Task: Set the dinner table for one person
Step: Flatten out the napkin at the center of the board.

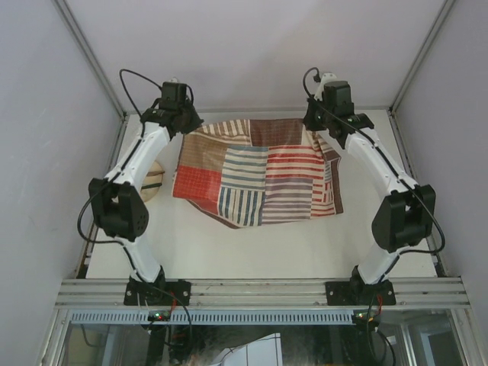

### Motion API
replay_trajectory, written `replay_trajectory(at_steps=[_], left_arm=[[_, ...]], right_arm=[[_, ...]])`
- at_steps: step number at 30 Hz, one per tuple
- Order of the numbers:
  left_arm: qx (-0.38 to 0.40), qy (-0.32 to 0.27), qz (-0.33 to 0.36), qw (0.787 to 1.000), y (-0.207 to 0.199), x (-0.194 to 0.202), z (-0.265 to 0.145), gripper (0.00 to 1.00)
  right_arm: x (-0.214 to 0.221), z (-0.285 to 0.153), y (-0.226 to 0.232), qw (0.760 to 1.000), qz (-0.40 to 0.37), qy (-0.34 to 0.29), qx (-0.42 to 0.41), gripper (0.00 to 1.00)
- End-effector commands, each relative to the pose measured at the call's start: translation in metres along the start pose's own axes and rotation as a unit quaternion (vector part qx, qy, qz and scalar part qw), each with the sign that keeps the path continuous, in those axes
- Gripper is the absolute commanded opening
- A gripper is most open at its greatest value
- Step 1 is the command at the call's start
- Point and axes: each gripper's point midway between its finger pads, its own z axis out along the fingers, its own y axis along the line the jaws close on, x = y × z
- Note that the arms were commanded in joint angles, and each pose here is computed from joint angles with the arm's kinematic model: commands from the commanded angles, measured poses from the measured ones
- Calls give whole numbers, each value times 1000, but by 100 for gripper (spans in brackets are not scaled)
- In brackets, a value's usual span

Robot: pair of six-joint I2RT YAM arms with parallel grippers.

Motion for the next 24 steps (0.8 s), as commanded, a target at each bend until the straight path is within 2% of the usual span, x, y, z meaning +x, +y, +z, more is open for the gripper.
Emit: replay_trajectory(at_steps=[1,16,18,19,22,23,24], left_arm=[[22,-38,6,999,-21,-39,10,0],[-1,-33,-5,999,-13,-54,79,2],[-2,-38,-8,999,-10,-57,84,14],[-3,-40,-8,999,-10,-59,86,24],[-9,-42,-7,999,-8,-62,94,62],[-11,-42,-7,999,-7,-62,95,97],[-11,-41,-8,999,-7,-62,96,99]], right_arm=[[-49,14,-2,997,-17,-71,-2,0],[-33,102,-26,999,-27,-41,23,0],[-33,111,-30,999,-27,-38,28,0],[-34,115,-32,998,-27,-39,31,0],[-40,125,-34,998,-28,-47,31,0],[-40,129,-35,998,-29,-45,33,0],[-40,132,-36,998,-32,-46,34,4]])
